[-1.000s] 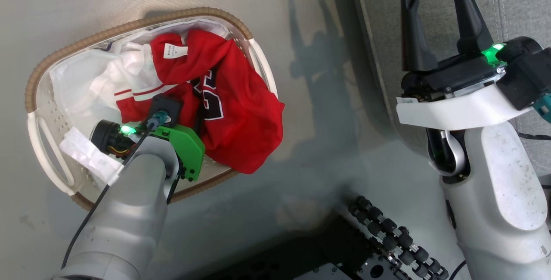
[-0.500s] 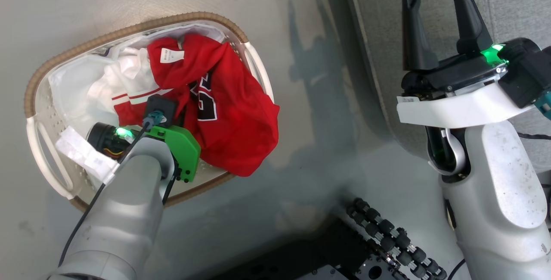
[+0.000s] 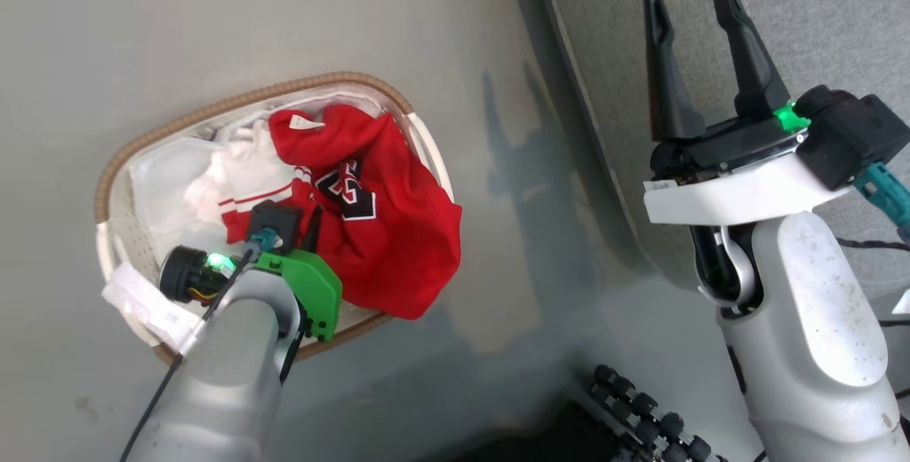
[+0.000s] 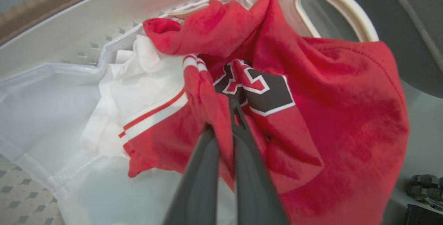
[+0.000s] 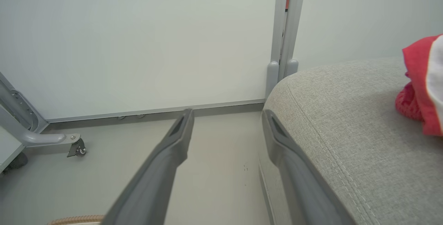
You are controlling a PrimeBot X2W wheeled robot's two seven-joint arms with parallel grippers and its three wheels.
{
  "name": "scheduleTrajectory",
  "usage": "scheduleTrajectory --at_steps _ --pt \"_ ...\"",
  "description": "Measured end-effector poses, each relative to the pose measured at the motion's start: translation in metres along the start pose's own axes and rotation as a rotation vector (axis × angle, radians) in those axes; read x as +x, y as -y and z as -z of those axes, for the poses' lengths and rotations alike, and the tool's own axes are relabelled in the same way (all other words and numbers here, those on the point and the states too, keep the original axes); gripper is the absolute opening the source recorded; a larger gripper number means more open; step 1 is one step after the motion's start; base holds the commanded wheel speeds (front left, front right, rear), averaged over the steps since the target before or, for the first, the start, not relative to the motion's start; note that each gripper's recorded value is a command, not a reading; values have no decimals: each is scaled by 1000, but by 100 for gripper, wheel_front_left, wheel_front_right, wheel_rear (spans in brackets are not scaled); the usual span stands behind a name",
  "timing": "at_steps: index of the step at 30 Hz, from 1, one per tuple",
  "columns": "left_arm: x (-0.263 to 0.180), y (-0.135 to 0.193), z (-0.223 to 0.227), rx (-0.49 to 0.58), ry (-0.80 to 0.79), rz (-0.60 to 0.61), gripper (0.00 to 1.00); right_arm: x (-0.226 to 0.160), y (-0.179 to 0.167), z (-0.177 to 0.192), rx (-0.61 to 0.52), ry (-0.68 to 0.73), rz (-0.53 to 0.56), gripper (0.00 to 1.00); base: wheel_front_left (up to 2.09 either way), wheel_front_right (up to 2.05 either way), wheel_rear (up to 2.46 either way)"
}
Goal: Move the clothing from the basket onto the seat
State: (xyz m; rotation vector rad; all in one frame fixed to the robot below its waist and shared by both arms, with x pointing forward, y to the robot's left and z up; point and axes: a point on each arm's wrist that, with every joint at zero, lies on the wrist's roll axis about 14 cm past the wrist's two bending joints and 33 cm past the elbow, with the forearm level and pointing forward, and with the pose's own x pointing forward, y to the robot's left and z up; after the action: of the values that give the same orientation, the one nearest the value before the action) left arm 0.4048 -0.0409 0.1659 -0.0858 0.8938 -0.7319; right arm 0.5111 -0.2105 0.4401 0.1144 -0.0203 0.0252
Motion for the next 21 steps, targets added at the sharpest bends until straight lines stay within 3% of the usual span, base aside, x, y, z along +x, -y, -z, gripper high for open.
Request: scheduleTrajectory --at_steps 21 --pt "-115 6 -85 27 362 -148 0 -35 -52 -41 52 52 -98 100 0 0 0"
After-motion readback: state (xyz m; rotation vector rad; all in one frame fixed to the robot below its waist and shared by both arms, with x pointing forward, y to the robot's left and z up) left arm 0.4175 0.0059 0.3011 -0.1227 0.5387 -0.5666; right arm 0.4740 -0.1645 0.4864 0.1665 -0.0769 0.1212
